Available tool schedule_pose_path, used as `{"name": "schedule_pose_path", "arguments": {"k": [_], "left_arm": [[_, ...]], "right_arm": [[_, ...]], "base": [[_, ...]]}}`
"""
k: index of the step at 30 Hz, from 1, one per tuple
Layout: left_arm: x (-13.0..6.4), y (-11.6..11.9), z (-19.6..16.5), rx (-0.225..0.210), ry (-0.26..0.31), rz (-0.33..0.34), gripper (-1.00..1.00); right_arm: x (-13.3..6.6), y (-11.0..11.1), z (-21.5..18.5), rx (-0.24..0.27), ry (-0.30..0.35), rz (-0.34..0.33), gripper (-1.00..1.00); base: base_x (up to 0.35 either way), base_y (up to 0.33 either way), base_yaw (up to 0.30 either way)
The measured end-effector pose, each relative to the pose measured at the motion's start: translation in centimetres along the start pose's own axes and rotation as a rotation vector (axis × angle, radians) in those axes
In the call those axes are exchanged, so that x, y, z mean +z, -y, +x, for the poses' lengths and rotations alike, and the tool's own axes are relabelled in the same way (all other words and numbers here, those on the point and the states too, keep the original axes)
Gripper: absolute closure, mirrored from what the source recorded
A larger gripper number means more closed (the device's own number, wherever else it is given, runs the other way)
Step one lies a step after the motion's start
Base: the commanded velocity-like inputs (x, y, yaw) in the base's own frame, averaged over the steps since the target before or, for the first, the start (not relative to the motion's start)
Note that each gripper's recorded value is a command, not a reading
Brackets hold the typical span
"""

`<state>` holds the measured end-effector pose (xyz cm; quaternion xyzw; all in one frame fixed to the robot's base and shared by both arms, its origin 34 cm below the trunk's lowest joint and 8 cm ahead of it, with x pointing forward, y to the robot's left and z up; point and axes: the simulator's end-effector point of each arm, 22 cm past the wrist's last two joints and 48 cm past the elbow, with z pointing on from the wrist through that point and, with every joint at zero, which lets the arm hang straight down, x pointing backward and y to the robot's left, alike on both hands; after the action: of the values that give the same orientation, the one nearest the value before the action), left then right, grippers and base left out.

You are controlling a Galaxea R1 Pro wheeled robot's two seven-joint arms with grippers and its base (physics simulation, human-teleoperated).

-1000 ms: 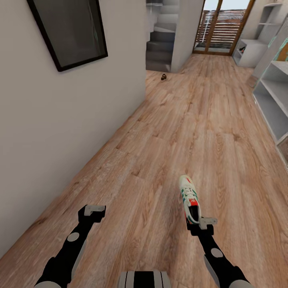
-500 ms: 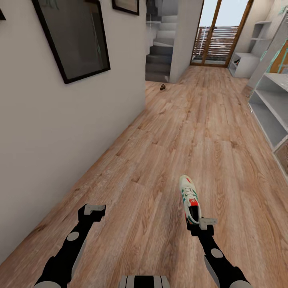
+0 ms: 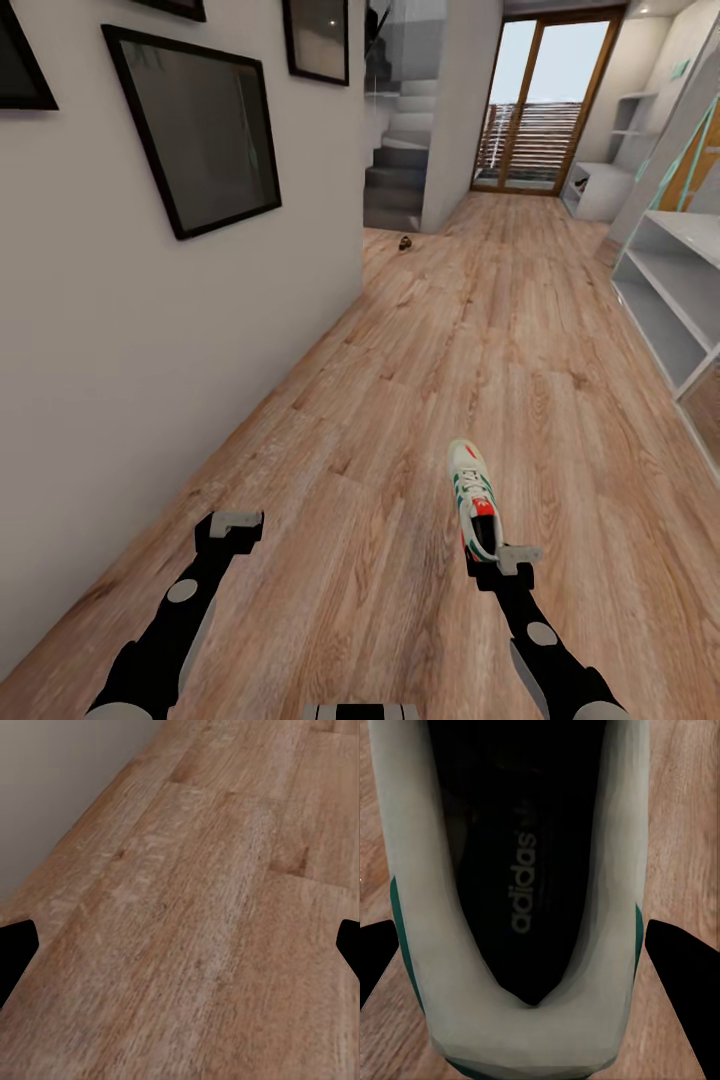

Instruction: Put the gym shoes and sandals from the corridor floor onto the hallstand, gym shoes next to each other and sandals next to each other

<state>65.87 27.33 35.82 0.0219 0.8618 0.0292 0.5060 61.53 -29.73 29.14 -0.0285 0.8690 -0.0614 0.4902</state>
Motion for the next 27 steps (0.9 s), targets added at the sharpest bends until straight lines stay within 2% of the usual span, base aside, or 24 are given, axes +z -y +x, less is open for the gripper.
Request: {"name": "schedule_pose_path", "arguments": {"k": [22, 27], "left_arm": [[-1.7, -0.6, -5.8, -0.004, 0.01, -0.005, -1.0], [-2.1, -2.2, -6.7, -0.031, 0.008, -0.036, -1.0]], "right_arm": [[-1.7, 0.6, -6.1, 0.003, 0.019, -0.001, 1.0], [-2.1, 0.7, -7.2, 0.004, 0.02, -0.001, 1.0]], "base": [[0.0, 0.0, -0.004], [0.0, 0.0, -0.176]]}}
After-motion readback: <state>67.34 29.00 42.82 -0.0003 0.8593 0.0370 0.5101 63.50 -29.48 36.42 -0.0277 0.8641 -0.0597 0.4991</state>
